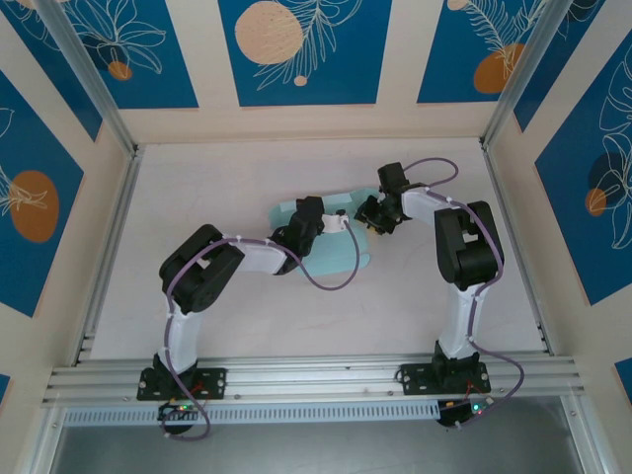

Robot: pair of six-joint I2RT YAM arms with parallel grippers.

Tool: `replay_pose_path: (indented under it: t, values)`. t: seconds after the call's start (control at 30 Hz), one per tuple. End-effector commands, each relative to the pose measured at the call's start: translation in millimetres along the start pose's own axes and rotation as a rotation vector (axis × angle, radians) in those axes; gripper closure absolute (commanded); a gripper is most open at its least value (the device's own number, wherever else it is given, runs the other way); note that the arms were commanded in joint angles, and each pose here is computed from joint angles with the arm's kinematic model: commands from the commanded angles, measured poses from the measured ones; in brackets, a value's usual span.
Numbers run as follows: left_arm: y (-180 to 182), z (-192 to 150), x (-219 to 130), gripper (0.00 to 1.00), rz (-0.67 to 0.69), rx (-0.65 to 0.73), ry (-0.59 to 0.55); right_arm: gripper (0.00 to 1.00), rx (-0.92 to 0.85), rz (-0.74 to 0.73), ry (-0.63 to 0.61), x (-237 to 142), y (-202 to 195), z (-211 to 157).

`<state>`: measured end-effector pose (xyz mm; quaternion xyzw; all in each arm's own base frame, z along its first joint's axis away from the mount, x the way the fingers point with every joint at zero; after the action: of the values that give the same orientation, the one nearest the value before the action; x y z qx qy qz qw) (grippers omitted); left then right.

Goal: Fold the paper box

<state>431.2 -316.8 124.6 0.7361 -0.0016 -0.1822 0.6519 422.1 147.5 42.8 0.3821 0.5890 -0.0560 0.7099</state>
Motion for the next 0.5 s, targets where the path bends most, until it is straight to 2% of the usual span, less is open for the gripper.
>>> replay_pose_path:
  t: [0.0,0.17,0.47]
  values:
    - [-34.9,-2.7,4.6,0.96,-0.104,0.052,0.008,0.6,0.009,-0.012,0.032,13.1,-5.3,-3.1]
    - [-38.9,-1.3,4.9,0.96,-0.113,0.057,0.002,0.63,0.024,0.099,0.07,19.5,7.7,-6.7]
    - [-40.7,-2.1,4.6,0.96,-0.115,0.066,0.003,0.65,0.001,0.296,0.016,-3.3,23.4,-0.4]
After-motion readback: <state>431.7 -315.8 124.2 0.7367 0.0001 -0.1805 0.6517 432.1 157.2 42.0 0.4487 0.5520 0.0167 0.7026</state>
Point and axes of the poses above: each hand's point on the last joint's axis, 136 mm out from that joint toward the fingers, its own x axis out along the fingers, its own y axis along the line the jaws close on, z = x × y, the point moved 2 cm from there along -x, back along the fingers, and after that the axes turned 13 degrees about x, right-handed, at the moved point
